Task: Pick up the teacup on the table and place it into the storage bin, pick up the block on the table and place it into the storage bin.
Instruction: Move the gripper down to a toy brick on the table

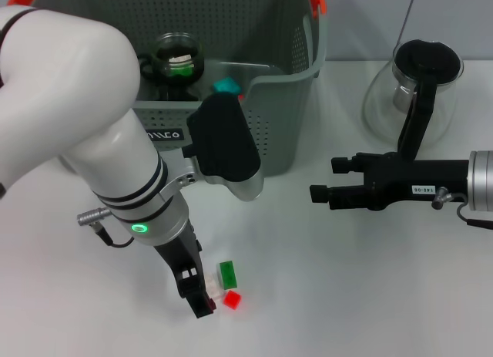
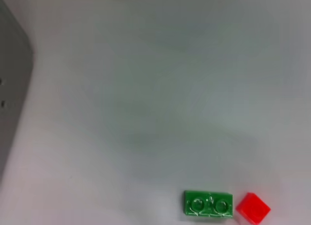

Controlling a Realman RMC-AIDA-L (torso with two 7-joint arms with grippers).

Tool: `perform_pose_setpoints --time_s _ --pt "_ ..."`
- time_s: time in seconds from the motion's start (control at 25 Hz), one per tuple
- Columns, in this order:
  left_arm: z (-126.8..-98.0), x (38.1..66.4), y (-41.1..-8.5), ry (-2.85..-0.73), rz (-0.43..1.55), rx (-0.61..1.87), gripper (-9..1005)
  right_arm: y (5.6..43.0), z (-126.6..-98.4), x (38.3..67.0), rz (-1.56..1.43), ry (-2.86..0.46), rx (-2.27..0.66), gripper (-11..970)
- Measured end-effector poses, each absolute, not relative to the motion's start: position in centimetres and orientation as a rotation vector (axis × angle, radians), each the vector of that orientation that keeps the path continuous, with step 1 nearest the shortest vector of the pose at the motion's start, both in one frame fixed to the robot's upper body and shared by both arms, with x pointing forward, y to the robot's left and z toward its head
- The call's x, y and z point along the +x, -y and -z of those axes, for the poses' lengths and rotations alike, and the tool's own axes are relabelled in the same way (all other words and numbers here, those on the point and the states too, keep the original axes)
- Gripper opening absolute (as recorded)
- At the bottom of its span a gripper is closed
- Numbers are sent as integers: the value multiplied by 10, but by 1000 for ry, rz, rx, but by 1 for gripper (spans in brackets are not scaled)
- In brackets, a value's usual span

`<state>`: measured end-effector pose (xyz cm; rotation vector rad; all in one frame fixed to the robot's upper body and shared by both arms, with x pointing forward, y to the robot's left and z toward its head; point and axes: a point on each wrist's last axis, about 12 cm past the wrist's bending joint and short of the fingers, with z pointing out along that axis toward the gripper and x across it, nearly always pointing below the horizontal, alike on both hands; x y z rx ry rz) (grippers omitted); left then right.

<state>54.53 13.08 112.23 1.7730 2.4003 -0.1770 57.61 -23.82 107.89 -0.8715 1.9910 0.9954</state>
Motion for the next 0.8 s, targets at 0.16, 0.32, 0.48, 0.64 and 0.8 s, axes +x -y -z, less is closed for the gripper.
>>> perform_pose_setpoints --time_s 0.16,0.32,0.48,0.64,0.8 --pt "-1121 544 -129 -2409 170 1763 936 238 -1079 576 -994 -1988 -872 915" --pt "-1119 542 -125 -2414 158 1770 932 236 -1080 577 -996 -1984 -875 916" --pt "-1117 540 -122 -2414 149 1771 929 235 -1081 578 -996 -1981 -878 916" --pt "-1116 539 -120 -2416 142 1770 925 235 -1081 578 -996 -1981 -878 916" --pt "-1114 538 -116 -2412 128 1782 922 235 -1081 578 -996 -1980 -879 916"
